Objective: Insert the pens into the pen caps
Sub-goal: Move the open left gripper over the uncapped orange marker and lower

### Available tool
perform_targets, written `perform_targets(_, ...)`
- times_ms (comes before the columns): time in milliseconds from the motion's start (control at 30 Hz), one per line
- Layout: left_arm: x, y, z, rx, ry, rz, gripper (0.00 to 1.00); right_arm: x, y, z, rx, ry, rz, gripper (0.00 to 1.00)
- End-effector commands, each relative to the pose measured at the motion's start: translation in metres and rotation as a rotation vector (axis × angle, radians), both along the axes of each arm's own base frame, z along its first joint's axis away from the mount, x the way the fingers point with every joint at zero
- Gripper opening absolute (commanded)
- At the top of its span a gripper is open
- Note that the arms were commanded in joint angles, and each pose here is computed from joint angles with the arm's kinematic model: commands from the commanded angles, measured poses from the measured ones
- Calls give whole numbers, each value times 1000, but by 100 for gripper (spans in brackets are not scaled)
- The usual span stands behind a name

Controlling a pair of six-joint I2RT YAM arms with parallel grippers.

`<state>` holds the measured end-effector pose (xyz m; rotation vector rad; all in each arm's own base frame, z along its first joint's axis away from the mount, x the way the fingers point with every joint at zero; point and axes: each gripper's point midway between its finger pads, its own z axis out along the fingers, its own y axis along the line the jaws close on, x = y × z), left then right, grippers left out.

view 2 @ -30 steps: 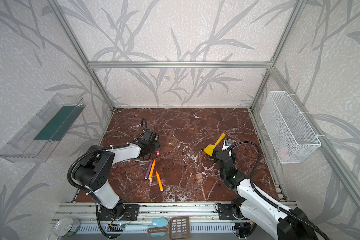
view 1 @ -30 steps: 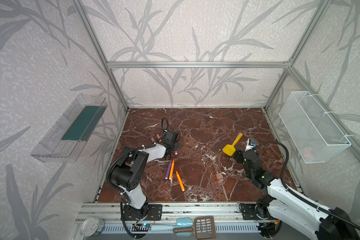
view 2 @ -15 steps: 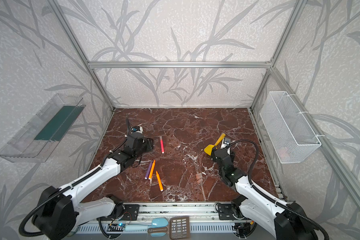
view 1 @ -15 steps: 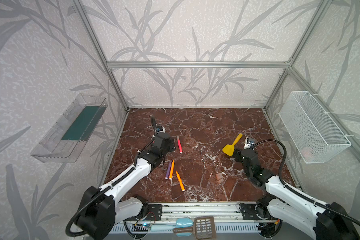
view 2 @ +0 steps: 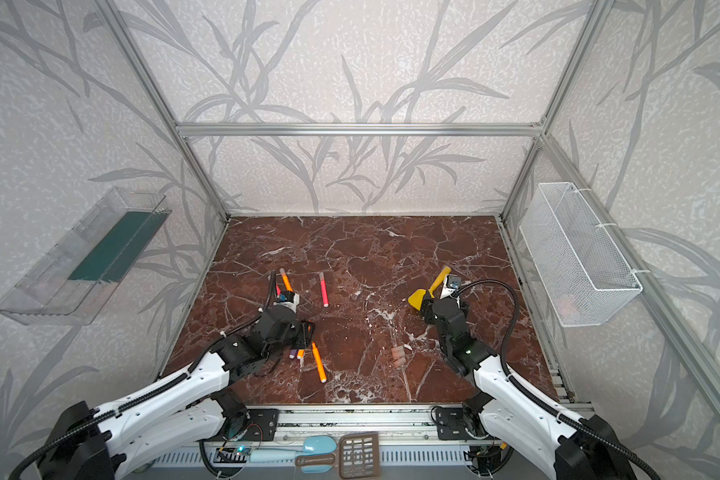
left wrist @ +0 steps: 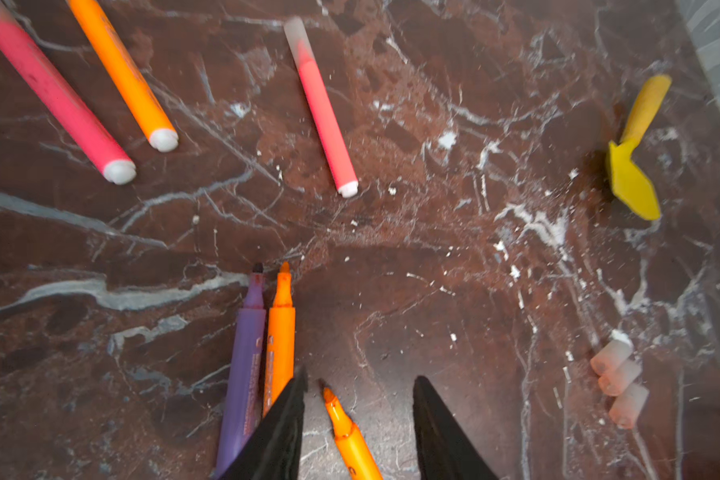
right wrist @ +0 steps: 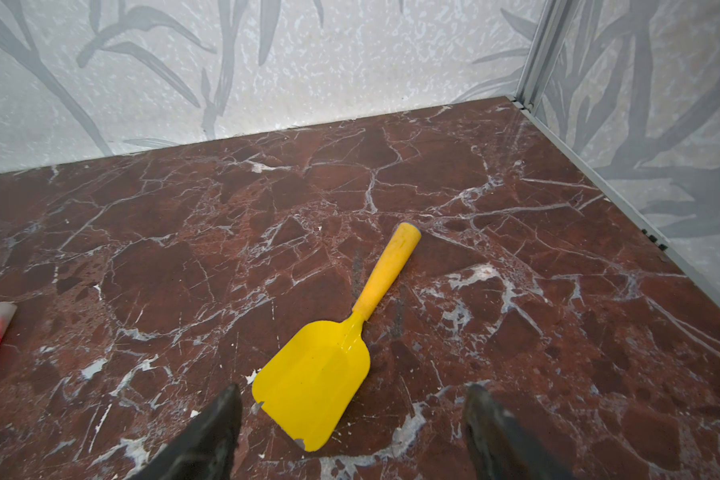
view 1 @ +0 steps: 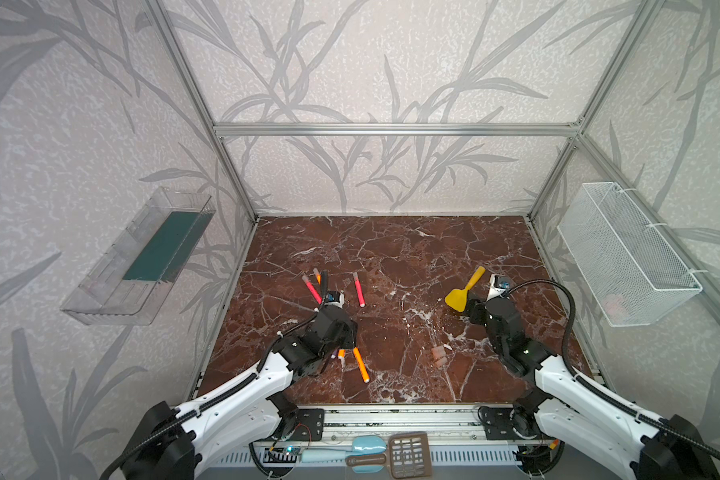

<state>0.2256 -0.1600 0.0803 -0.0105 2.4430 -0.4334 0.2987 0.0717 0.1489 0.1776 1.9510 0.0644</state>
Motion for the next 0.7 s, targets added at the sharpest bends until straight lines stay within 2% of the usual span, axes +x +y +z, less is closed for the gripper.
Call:
perform_targets(0, -3, 2, -19, 37, 24, 45, 43, -3, 5, -3, 0, 1, 46, 82)
perform_targets(267, -1, 5, -29, 161, 39, 73, 42, -9, 2, -1, 15, -26, 46, 81)
perform_targets(667, 0, 16, -32, 211, 32, 106, 42, -4, 5, -3, 3, -7, 48, 81)
